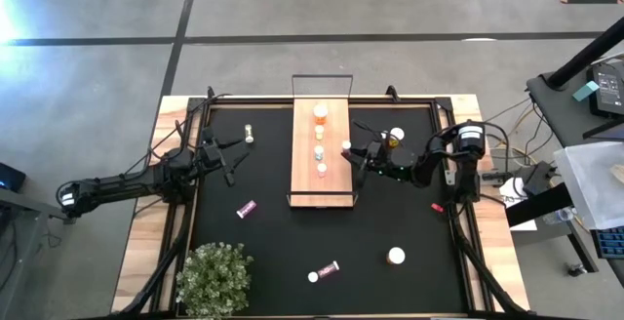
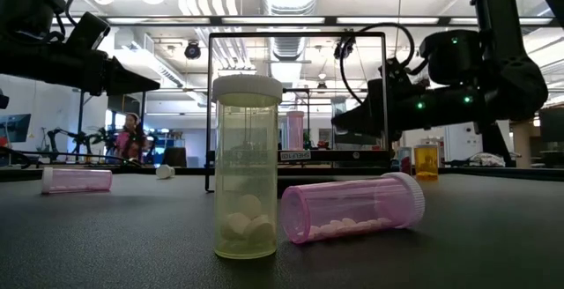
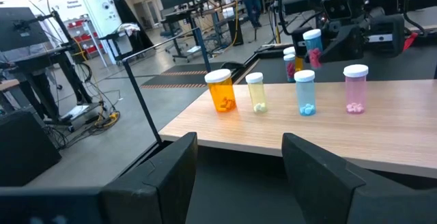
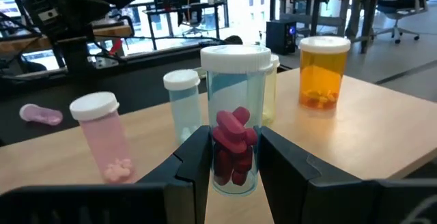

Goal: Pick and place medicine bottles onto shelf by color
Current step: Put the bottom blue medicine bottle on the shelf aligned with the other blue medicine bottle

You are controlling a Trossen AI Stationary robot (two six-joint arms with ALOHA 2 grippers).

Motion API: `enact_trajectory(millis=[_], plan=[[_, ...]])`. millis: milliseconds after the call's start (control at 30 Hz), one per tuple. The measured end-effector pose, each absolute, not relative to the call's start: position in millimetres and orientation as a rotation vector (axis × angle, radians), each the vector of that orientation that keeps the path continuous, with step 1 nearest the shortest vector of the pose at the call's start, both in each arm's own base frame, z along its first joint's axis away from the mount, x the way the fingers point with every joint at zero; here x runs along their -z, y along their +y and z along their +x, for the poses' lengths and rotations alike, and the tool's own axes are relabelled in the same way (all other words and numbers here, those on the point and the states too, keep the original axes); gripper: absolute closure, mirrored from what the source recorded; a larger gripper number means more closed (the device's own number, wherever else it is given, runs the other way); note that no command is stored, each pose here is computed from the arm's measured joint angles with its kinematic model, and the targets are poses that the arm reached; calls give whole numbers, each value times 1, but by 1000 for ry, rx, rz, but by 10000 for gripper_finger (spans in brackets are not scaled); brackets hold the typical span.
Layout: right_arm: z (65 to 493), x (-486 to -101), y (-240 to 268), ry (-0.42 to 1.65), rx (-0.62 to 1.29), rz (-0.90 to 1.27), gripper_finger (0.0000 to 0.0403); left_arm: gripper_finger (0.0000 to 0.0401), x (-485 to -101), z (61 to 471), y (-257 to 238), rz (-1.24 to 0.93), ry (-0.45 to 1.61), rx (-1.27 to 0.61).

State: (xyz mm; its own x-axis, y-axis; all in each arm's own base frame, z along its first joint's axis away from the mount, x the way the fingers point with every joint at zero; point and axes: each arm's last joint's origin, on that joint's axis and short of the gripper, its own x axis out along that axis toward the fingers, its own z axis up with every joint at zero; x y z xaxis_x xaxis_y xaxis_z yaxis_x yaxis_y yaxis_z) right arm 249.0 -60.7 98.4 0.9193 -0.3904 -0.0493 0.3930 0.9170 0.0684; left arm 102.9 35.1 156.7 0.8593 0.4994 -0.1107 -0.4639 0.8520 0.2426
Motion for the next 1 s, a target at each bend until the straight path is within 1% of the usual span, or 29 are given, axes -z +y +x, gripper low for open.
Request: enact_trajectory(millis=[333,1000], plan=[[258,-93,-64,37,456,76,305,202,-157,103,35,212,173,-509],[264,-85,-63,64,421,69,305,202,-157,103,35,211,173,-510]])
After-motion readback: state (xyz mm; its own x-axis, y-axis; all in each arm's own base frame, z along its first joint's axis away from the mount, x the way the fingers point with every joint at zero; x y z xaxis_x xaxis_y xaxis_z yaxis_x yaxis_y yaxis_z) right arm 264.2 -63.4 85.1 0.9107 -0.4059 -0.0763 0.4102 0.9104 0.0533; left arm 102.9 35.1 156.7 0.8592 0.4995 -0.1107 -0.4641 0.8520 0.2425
